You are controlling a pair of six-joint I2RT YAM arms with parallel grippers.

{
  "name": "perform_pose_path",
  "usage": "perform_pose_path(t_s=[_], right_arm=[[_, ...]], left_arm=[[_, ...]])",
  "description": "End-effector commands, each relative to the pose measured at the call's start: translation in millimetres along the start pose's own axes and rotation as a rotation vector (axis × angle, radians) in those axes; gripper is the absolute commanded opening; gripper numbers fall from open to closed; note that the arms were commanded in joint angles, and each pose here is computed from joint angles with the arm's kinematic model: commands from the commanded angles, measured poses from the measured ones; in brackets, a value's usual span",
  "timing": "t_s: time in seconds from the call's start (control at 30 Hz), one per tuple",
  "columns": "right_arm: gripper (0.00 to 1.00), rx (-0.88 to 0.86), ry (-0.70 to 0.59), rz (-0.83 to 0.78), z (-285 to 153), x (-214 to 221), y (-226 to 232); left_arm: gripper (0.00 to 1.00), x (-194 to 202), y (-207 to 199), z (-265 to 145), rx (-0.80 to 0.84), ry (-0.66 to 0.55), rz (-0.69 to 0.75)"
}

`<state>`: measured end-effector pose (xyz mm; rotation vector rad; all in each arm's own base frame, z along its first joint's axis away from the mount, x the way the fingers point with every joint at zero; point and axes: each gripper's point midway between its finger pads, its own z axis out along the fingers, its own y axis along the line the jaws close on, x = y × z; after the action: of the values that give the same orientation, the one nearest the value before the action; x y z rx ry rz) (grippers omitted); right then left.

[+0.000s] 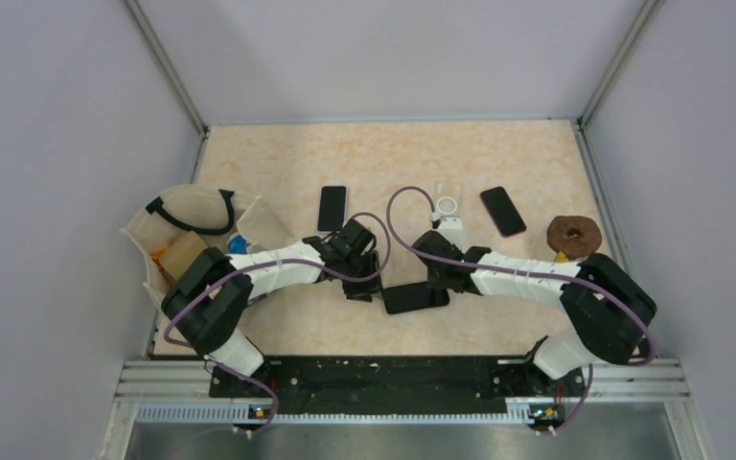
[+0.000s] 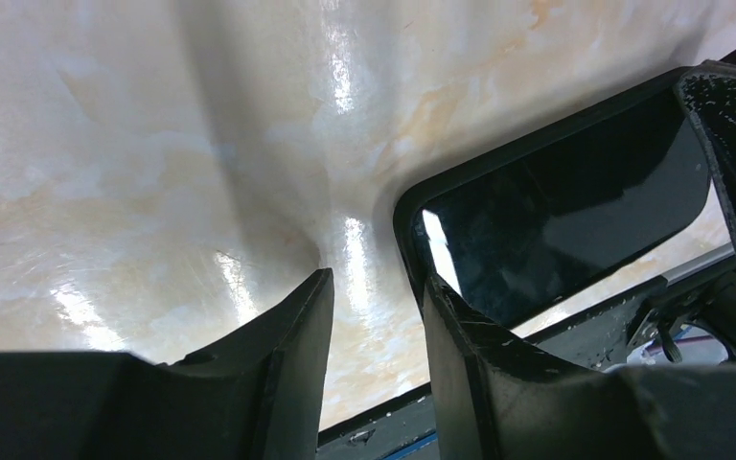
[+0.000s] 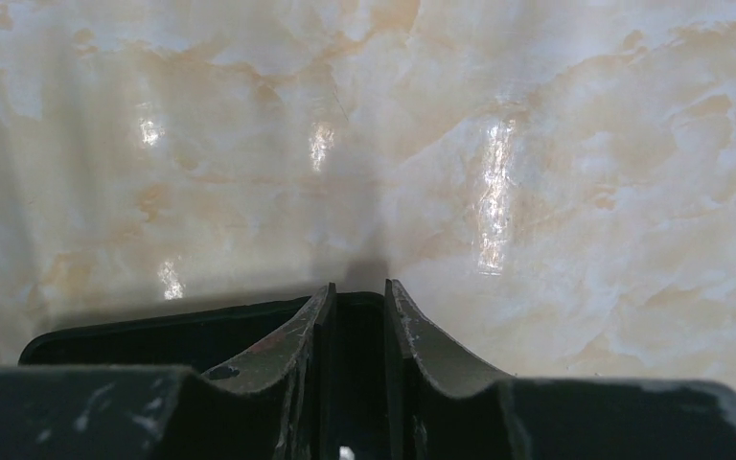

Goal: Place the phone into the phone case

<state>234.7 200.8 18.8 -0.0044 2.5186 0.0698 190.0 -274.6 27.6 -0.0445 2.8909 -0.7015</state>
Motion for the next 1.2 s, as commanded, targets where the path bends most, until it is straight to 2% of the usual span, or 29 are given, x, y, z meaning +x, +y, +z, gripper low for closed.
perform_pose_path(t_s=[0.0,0.07,0.27,0.43,0.57,0.73,0.8,0.83,0.93,1.03,1.17], right_arm=[[0.11,-0.114,0.279,-0.047,9,72,26],[0.11,-0.138,0.255,-0.045,4,58,35],[0.23,-0.187,0.159,-0.019,-21,13,52],[0.41,-0.179,0.11,0.056,-41,-9,34],[0.5,-0.178,0.087,0.152,-55,-7,8],[0.48,-0.227,0.146,0.249,-68,30,-6],[0.42,-0.243,0.169,0.275,-71,45,-8],[0.36,-0.252,0.18,0.285,-73,51,-9],[0.33,-0.276,0.202,0.292,-80,62,-8],[0.23,-0.278,0.223,0.277,-84,71,-6],[0.18,-0.261,0.243,0.26,-76,80,-2]], left_arm=[[0.45,-6,4,-11,-0.025,-0.058,0.009],[0.46,-7,6,-15,-0.036,-0.067,0.011],[0.46,-13,2,-29,-0.039,-0.102,0.032],[0.47,-21,-4,-37,-0.037,-0.12,0.081],[0.49,-30,-23,-42,0.011,-0.117,0.197],[0.62,-48,-59,-44,0.088,-0.116,0.372],[0.64,-55,-67,-39,0.092,-0.103,0.407],[0.64,-60,-71,-35,0.088,-0.097,0.419],[0.64,-69,-78,-21,0.075,-0.071,0.435],[0.62,-73,-82,-8,0.078,-0.046,0.438],[0.58,-73,-80,7,0.069,-0.015,0.435]])
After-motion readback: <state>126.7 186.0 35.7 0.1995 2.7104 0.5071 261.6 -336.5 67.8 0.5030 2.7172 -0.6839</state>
